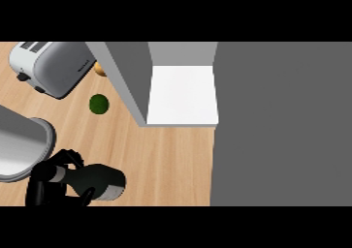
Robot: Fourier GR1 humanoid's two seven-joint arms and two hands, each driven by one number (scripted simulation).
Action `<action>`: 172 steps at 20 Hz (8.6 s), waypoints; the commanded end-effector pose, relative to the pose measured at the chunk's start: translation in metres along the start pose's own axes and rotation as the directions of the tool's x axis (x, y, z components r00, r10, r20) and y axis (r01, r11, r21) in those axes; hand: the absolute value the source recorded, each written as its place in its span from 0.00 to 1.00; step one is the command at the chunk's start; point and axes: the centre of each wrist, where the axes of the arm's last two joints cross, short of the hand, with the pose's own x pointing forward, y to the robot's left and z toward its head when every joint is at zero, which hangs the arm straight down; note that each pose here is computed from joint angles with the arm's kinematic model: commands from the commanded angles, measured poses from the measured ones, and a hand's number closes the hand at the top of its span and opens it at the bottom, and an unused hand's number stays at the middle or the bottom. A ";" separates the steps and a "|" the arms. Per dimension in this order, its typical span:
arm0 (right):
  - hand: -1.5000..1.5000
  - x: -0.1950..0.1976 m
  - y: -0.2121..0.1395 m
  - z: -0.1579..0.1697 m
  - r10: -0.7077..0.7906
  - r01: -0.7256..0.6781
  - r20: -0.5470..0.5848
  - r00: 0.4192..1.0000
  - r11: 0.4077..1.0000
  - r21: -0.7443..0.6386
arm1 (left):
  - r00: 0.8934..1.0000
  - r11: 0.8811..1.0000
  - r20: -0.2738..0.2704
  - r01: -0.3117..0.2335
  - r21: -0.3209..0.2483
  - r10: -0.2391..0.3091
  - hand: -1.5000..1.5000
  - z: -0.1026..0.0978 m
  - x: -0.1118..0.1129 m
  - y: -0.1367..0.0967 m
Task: Pick up the wine, place it into the cabinet and close the cabinet
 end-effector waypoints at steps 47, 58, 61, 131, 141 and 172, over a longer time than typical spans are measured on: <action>0.00 0.018 -0.001 0.035 -0.004 0.002 0.041 0.999 0.999 0.053 | 0.999 0.996 -0.004 -0.048 -0.073 0.047 1.00 -0.128 0.132 -0.267; 0.00 0.016 -0.008 0.021 -0.008 0.005 0.079 0.997 0.999 0.036 | 0.995 0.996 -0.043 -0.085 -0.008 0.085 1.00 -0.116 0.099 -0.272; 0.00 0.015 -0.004 0.026 -0.007 0.005 0.040 0.999 0.999 0.044 | 0.994 0.996 -0.057 -0.091 -0.008 0.091 1.00 -0.109 0.075 -0.250; 0.00 0.010 0.000 0.023 -0.029 0.026 0.044 0.999 0.998 0.065 | 0.996 0.975 -0.094 0.016 0.222 0.005 1.00 -0.238 -0.014 -0.201; 0.00 0.009 0.007 0.012 -0.044 0.037 0.079 0.996 0.996 0.086 | 0.993 0.963 -0.101 0.091 0.252 -0.068 1.00 -0.229 -0.028 -0.194; 0.00 0.004 0.012 0.001 -0.050 0.042 0.078 0.996 0.994 0.098 | 0.977 0.951 -0.094 0.208 0.227 -0.191 0.00 -0.200 -0.057 -0.162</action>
